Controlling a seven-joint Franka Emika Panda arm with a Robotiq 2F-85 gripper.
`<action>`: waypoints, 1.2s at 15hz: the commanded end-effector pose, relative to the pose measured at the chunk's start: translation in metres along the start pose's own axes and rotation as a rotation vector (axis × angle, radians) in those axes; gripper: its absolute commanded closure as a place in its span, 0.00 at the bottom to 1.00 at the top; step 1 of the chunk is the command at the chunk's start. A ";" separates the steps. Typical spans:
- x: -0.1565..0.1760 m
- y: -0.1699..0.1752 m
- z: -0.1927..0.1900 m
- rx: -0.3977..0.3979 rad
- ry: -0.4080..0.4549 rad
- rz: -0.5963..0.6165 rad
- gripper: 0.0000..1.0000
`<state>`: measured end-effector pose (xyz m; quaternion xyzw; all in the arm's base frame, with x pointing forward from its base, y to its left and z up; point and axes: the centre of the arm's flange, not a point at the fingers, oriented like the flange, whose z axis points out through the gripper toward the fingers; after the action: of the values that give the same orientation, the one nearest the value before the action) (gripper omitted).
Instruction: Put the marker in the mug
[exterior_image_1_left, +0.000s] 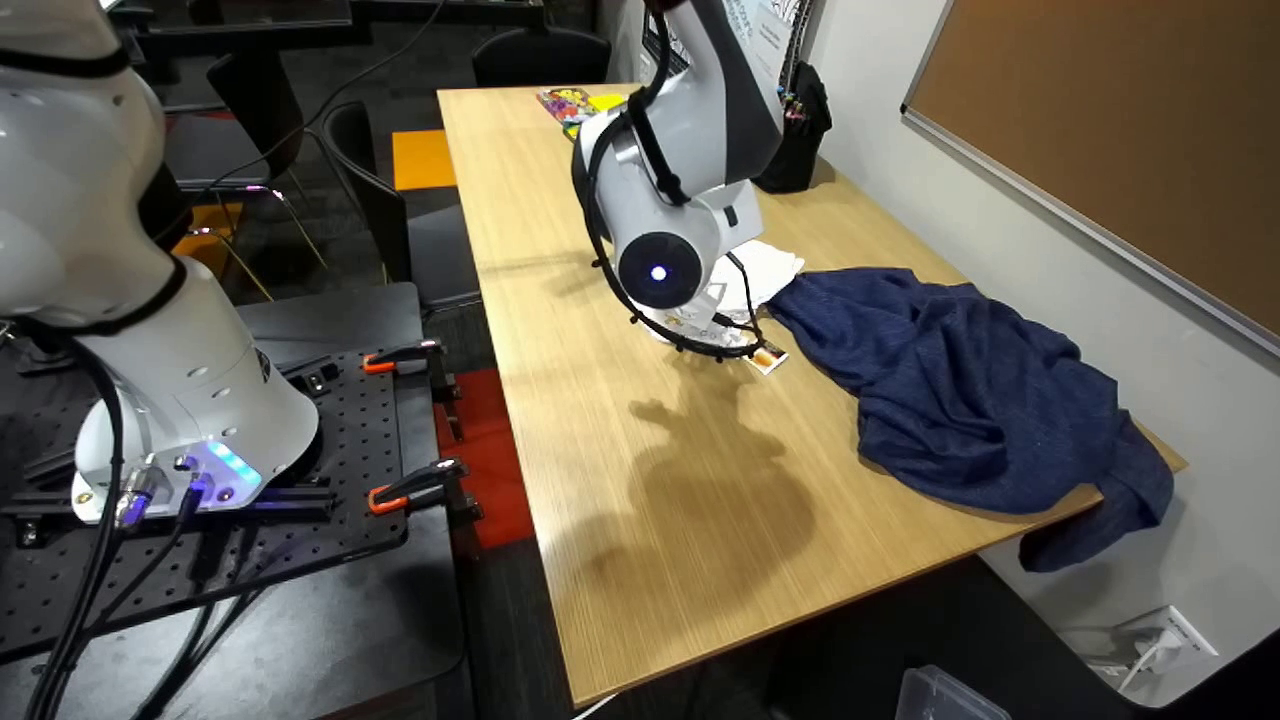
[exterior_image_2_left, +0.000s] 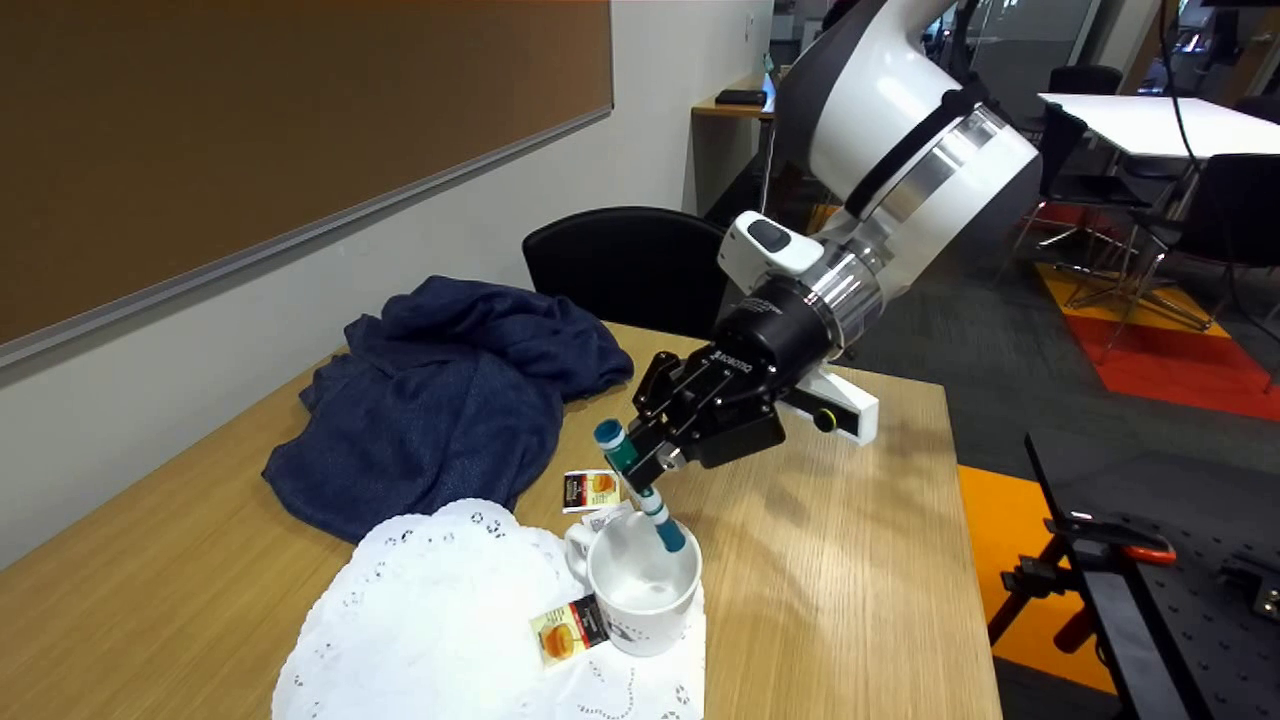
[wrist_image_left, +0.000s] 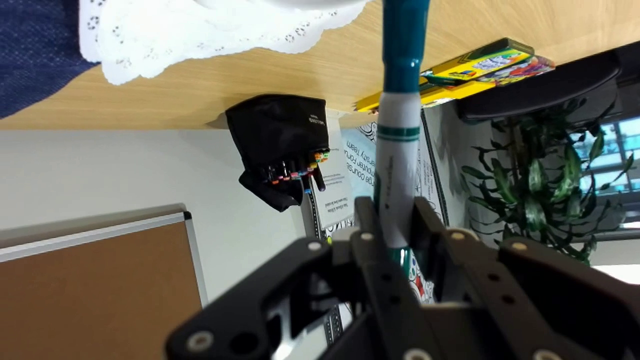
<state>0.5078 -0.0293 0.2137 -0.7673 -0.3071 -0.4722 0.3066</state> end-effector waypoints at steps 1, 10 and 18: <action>-0.010 -0.001 0.012 -0.050 -0.021 -0.021 0.95; -0.027 -0.002 0.022 -0.106 -0.037 0.004 0.52; -0.024 0.002 0.016 -0.130 -0.034 0.014 0.00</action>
<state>0.5060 -0.0230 0.1810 -0.7929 -0.2757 -0.4697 0.2734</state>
